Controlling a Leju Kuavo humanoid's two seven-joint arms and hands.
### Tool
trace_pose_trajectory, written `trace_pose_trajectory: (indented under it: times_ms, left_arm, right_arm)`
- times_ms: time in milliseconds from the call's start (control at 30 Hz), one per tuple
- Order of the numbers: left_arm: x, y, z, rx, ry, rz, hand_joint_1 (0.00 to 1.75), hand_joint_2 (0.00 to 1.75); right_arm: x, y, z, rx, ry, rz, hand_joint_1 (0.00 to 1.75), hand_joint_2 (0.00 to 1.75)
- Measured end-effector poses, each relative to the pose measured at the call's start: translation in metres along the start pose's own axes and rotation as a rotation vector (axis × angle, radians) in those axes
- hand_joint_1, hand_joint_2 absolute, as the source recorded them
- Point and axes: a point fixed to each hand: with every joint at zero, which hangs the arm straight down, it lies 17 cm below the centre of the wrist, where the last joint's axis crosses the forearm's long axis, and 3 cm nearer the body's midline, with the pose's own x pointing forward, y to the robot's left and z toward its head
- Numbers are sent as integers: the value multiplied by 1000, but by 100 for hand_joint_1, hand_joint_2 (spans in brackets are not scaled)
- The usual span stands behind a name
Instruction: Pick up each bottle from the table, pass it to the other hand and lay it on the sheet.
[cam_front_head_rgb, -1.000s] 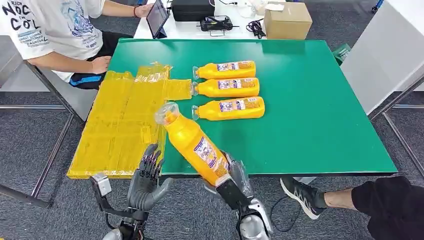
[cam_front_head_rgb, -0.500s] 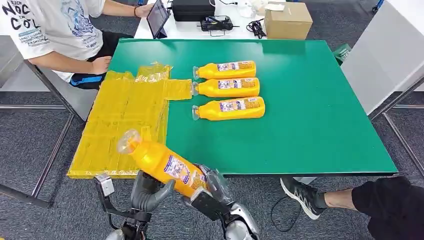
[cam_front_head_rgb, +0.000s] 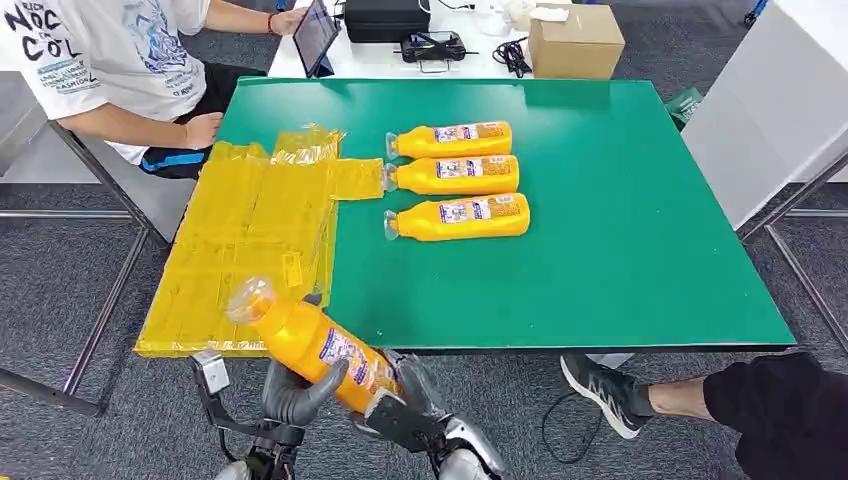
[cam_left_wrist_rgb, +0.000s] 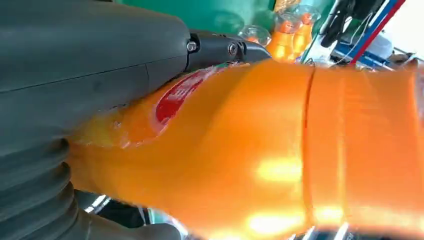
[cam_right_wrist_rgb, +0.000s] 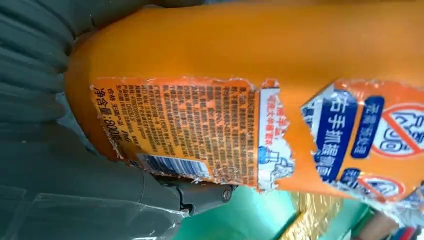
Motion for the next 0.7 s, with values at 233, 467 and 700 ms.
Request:
trace_pose_trajectory:
  times_ms: [233,467,700]
  left_arm:
    - [-4,2,2,5,8,10,0,175]
    - [-7,3,5,10,13,25,0,175]
    - [-7,-3,8,-18,0,51,175,175]
  right_arm:
    - [-2,12,1,38,-4,-9,175,175]
    - [-3,17,1,49,-1,-17,175,175]
    - [-1,19,0,53,-5,-34,173,175]
